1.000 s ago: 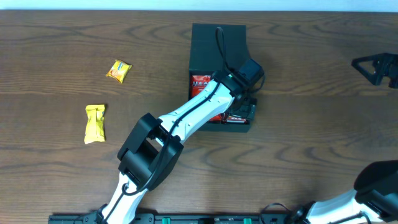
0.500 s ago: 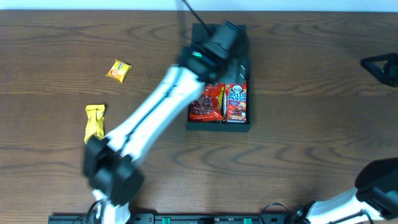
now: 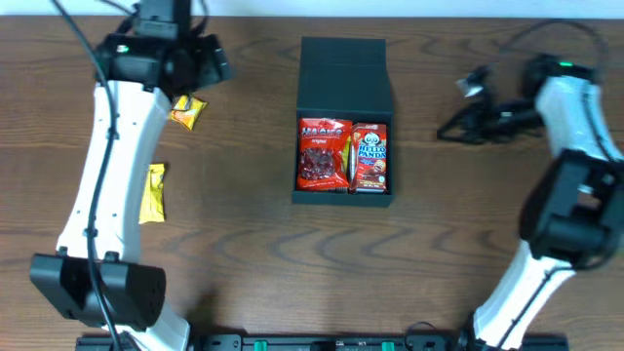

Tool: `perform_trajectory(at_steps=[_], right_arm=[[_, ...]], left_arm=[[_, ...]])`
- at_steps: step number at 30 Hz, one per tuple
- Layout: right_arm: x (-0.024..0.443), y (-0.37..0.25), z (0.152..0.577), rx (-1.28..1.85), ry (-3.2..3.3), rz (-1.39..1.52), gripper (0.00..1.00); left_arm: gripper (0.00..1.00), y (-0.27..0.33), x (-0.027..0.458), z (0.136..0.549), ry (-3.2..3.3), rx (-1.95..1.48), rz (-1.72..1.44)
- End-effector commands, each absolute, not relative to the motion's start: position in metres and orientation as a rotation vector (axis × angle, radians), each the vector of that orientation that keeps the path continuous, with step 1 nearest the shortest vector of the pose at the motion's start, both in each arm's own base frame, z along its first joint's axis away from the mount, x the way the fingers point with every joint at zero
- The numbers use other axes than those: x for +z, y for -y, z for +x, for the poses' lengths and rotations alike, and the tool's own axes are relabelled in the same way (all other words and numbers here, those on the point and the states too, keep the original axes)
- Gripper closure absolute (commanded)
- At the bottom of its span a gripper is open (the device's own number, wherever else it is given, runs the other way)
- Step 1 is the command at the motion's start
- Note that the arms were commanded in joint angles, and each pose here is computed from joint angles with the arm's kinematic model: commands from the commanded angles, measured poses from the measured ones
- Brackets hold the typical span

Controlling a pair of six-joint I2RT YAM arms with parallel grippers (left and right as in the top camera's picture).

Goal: Pack container
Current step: 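Release the box and move the left gripper to the yellow packets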

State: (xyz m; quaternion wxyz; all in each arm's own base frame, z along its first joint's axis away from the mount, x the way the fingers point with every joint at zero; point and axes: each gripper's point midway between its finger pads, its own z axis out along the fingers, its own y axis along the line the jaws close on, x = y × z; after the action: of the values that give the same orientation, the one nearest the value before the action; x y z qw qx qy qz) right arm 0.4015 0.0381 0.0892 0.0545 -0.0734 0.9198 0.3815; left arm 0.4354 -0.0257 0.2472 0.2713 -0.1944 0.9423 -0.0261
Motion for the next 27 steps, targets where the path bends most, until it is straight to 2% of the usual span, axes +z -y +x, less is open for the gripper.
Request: perform_trajectory(at_steps=[1,11,17,27], right_arm=[[0.067,-0.056,0.398,1.101,-2.919,-0.202,0.99],[0.044,-0.108,0.393,1.082,-2.980,-0.374,0.99],[0.038,-0.099,0.395,1.005,-3.035,-0.285,0.99],[0.039,-0.113,0.392,1.021,-3.032,-0.332,0.99]], left_arm=[[0.05,0.016,0.235,0.433,-2.588,-0.125,-0.529],[0.05,0.002,0.233,0.432,-2.606,-0.076,-0.451],[0.05,-0.005,0.231,0.430,-2.615,-0.011,-0.409],[0.05,-0.025,0.188,0.416,-2.713,0.032,-0.417]])
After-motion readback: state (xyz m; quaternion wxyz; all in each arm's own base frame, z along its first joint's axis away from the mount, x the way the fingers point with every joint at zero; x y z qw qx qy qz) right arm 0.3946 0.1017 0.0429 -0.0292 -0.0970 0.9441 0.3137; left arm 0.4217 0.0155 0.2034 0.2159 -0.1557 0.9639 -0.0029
